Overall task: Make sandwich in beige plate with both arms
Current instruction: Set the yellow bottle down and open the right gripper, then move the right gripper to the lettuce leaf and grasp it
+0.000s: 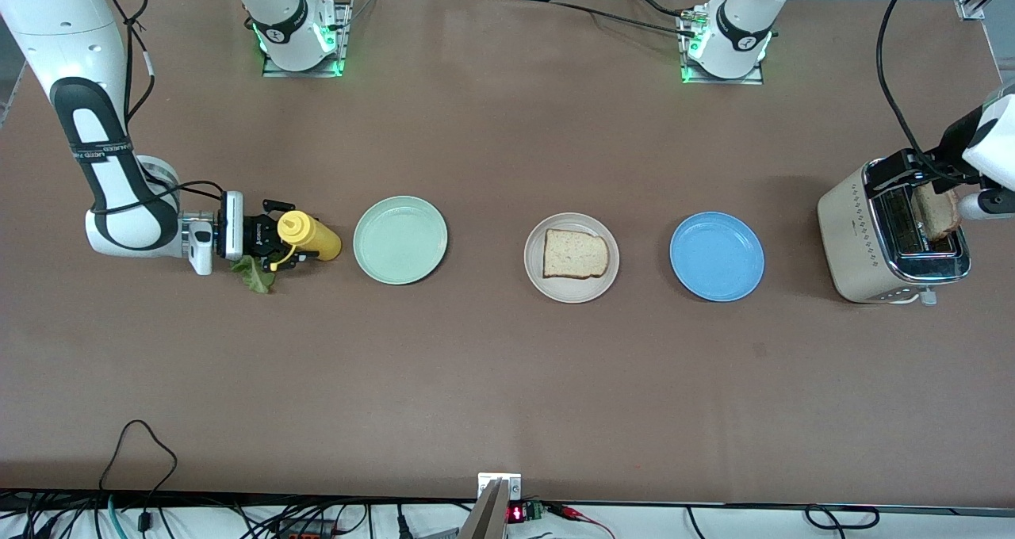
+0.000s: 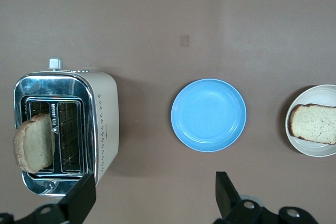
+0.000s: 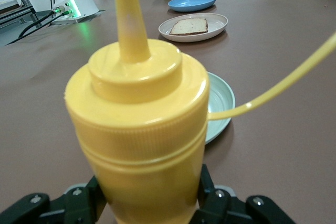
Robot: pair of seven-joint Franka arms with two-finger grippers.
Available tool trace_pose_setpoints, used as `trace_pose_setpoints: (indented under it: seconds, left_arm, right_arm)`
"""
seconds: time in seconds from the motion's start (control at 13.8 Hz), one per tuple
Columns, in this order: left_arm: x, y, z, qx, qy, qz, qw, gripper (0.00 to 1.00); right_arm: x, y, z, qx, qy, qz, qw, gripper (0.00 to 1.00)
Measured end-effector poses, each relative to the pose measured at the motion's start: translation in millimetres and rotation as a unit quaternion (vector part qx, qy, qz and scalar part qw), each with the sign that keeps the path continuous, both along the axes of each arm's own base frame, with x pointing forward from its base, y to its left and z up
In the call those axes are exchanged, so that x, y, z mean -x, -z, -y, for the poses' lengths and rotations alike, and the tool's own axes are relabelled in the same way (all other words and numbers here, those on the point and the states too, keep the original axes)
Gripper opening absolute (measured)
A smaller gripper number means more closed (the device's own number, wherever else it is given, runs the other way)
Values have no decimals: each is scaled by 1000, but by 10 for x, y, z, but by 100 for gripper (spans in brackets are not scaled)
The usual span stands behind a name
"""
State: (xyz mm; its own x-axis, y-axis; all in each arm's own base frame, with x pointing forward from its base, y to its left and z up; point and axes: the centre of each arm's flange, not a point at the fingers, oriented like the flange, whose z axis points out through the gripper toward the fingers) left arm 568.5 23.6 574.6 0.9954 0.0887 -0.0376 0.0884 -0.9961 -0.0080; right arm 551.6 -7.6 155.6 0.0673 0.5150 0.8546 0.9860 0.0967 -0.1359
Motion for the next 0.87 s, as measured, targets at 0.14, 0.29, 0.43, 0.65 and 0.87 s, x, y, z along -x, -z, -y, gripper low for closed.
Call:
trace_pose_setpoints:
  seconds: [0.14,0.29,0.43,0.65,0.87]
  left_arm:
    - [1,-1,-6,0,0,0,1000,100]
    - [1,-6,30,0,3,1,1000,100]
    - [2,-15,121,0,11,1,1000,100]
    - [3,-18,154,0,14,2,1000,100]
    - [3,-19,159,0,14,2,1000,100]
  right_arm:
    - [-7,-4,-7,-3,5,0,1000,87]
    - [-10,-3,-11,-5,7,0,1000,94]
    - [-8,4,-13,-6,8,0,1000,100]
    - [-6,5,50,-6,13,-1,1000,100]
    - [31,23,374,-6,31,5,999,100]
